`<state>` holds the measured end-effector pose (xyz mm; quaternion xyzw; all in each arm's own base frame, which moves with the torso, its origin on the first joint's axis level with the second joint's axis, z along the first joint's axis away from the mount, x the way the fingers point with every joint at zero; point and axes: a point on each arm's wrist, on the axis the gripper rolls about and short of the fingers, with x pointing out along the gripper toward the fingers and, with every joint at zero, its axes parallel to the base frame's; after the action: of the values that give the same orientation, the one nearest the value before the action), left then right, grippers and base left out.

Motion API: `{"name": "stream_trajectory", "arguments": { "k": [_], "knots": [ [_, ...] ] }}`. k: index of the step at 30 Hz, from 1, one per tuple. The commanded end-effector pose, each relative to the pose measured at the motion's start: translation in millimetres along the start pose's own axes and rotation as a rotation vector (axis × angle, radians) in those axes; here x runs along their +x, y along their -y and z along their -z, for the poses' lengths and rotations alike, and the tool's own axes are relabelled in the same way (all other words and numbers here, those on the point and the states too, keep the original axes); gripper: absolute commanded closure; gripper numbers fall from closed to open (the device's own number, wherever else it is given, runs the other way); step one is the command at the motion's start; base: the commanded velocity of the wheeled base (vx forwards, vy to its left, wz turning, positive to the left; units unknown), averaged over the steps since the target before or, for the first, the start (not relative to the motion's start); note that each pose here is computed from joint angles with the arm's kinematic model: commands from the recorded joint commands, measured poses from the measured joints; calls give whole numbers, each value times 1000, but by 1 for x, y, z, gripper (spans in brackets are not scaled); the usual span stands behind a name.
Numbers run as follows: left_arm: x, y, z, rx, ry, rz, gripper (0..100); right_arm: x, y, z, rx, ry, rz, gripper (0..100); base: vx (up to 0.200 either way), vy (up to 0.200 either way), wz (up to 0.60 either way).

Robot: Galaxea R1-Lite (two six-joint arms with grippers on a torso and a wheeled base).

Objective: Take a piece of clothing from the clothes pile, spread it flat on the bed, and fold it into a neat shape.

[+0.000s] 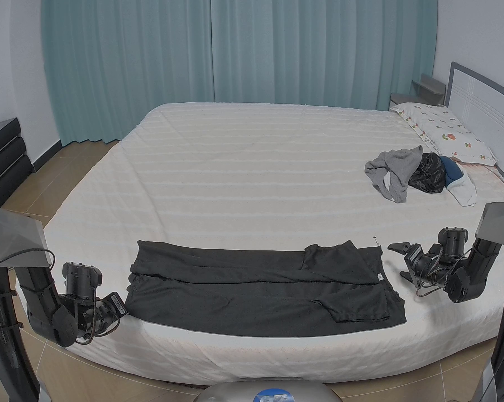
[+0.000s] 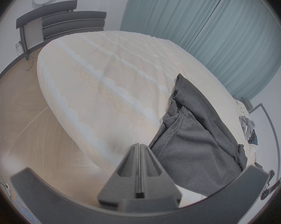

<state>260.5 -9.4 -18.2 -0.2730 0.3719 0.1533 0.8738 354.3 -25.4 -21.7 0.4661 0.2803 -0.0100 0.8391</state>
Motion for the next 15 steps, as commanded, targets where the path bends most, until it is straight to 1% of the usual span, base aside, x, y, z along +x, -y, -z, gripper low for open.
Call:
{"name": "stream_trajectory", "arguments": {
  "k": [1, 3, 9, 10, 11, 12, 13, 15],
  "knots": [
    [-1, 0, 0, 0, 2, 1, 0, 0, 0, 0, -1, 1, -1, 0, 0, 0, 0],
    [-1, 2, -3, -3, 15, 11, 0, 0, 0, 0, -1, 1, -1, 0, 0, 0, 0],
    [-13, 4, -29, -58, 107, 57, 0, 0, 0, 0, -1, 1, -1, 0, 0, 0, 0],
    [-13, 4, -29, -58, 107, 57, 0, 0, 0, 0, -1, 1, -1, 0, 0, 0, 0],
    [-15, 6, -38, -71, 138, 76, 0, 0, 0, 0, -1, 1, -1, 0, 0, 0, 0],
    [-15, 7, -43, -75, 149, 95, 0, 0, 0, 0, -1, 1, -1, 0, 0, 0, 0],
    [-15, 8, -43, -75, 149, 97, 0, 0, 0, 0, -1, 1, -1, 0, 0, 0, 0],
    [-10, 15, -51, -72, 134, 179, 0, 0, -1, -1, -1, 2, -3, 0, 0, 0, 0]
  ]
}}
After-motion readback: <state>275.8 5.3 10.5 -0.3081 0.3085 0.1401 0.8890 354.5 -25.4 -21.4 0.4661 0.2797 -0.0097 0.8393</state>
